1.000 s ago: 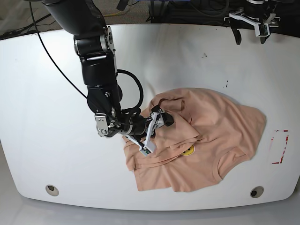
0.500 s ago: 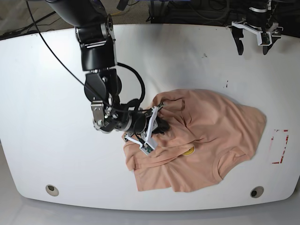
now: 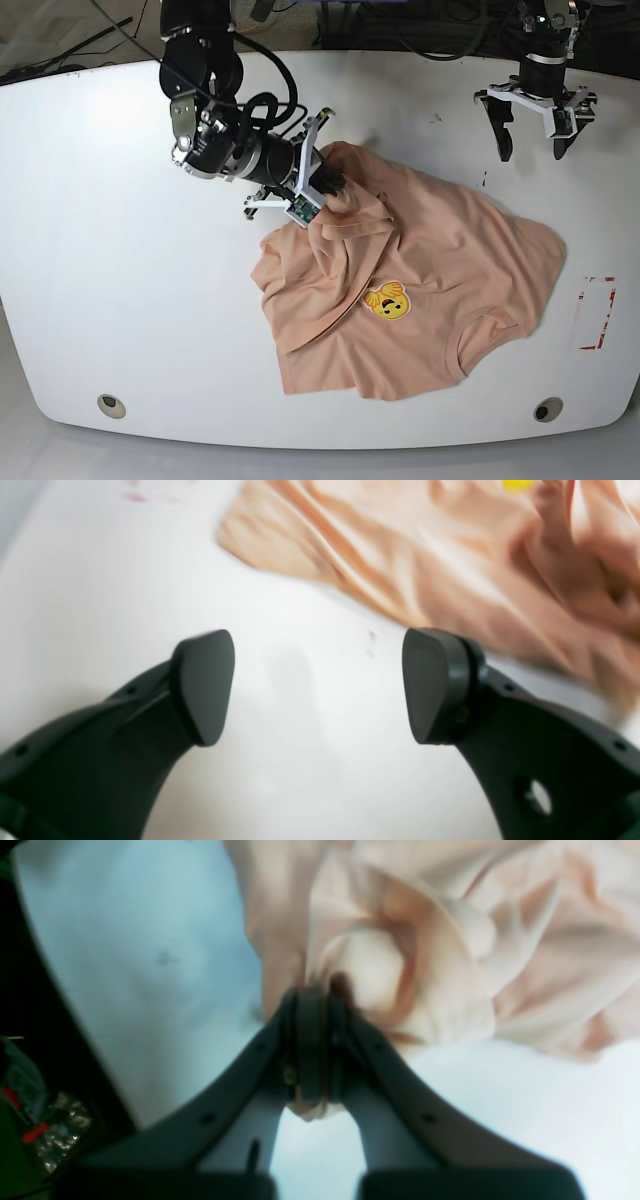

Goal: Fold the T-shirt properly
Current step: 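Lift the shirt with the right gripper and shake it open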

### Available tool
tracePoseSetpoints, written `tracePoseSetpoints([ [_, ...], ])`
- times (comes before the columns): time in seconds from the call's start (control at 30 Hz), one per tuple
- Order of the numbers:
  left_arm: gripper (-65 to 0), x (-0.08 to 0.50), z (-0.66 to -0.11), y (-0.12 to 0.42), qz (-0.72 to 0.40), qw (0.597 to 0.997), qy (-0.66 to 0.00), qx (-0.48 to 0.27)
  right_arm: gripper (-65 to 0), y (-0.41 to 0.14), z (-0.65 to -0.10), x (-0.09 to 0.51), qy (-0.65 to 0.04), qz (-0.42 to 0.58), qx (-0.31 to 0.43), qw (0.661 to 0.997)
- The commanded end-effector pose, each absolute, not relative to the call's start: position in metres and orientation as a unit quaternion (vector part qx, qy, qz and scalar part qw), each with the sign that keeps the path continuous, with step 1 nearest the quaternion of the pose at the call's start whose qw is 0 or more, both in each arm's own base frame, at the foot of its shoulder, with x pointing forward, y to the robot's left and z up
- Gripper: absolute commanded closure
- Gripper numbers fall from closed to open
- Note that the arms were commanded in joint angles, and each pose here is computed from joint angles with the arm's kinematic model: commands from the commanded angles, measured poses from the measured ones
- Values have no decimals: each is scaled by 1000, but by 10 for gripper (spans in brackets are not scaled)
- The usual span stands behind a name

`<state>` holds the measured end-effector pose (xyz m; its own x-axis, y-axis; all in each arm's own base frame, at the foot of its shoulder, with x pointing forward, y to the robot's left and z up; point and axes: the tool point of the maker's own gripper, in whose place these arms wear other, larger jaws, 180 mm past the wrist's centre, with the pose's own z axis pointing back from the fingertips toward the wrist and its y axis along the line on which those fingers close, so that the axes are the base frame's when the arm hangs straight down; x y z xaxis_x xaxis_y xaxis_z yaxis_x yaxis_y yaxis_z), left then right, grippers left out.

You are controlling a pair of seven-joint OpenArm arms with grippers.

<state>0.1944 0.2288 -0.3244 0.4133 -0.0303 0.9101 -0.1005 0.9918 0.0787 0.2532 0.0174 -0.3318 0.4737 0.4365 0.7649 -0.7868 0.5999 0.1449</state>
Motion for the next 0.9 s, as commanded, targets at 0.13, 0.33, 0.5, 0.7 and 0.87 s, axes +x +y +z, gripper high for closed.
tracePoseSetpoints([
  [0.13,-486,204,-310,231,15,823,-565,65,0,45,-340,195,-300,467,262,789],
  [0.33,-486,208,-309,231,15,821,-568,65,-122,63,-347,164,-269,523,276,760],
  [0.5,-486,210,-315,219,10,824,-565,49,-357,50,-341,185,-289,506,260,771],
  [0.7,-486,210,-323,193,-1,830,-558,15,-455,24,-327,229,-330,472,221,787],
  [0.87,-488,208,-330,173,-11,836,-548,-11,-455,-2,-303,277,-382,427,183,799],
])
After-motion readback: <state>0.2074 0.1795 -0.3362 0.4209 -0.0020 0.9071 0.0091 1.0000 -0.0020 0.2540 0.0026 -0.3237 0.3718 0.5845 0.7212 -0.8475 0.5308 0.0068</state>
